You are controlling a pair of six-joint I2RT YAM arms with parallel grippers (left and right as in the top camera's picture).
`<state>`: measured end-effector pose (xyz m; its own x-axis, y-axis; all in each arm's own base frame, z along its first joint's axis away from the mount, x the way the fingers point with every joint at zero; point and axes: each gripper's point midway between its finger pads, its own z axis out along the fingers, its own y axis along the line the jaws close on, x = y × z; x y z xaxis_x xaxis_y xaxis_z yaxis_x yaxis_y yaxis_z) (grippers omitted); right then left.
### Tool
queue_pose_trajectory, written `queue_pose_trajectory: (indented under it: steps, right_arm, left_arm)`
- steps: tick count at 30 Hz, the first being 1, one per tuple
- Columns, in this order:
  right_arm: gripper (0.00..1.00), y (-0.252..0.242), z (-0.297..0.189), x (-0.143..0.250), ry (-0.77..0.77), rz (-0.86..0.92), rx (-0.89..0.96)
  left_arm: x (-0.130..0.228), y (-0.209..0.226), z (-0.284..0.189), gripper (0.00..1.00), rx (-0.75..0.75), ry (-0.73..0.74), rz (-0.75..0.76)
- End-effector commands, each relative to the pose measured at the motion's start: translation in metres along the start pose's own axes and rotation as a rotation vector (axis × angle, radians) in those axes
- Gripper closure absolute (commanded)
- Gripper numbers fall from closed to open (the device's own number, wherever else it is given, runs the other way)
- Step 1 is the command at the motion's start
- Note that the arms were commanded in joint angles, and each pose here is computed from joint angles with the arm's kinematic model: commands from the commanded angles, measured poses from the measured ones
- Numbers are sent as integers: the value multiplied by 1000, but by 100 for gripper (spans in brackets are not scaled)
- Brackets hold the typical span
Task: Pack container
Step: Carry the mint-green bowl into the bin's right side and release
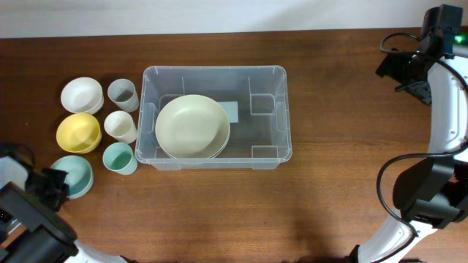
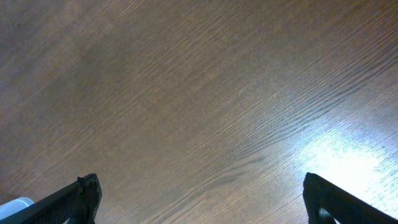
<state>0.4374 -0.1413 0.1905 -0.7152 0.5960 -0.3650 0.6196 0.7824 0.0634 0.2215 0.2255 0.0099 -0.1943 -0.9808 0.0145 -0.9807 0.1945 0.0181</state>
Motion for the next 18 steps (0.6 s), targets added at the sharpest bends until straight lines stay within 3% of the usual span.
queue_pose_trajectory:
  steps: [1, 5, 9, 14, 18]
  right_arm:
    - [1, -1, 1, 0, -1, 2, 2]
    - [1, -1, 1, 0, 0, 2, 2]
    - [1, -1, 1, 0, -1, 2, 2]
    - [1, -1, 1, 0, -1, 2, 2]
    - [1, -1, 1, 0, -1, 2, 2]
  left_arm:
    - [-9, 38, 5, 99, -68, 13, -94]
    - [-20, 48, -15, 99, 10, -18, -170]
    - [-40, 53, -63, 99, 124, -144, -221]
    - [-35, -6, -159, 99, 511, -336, -3]
    - [0, -54, -248, 99, 778, -526, 210]
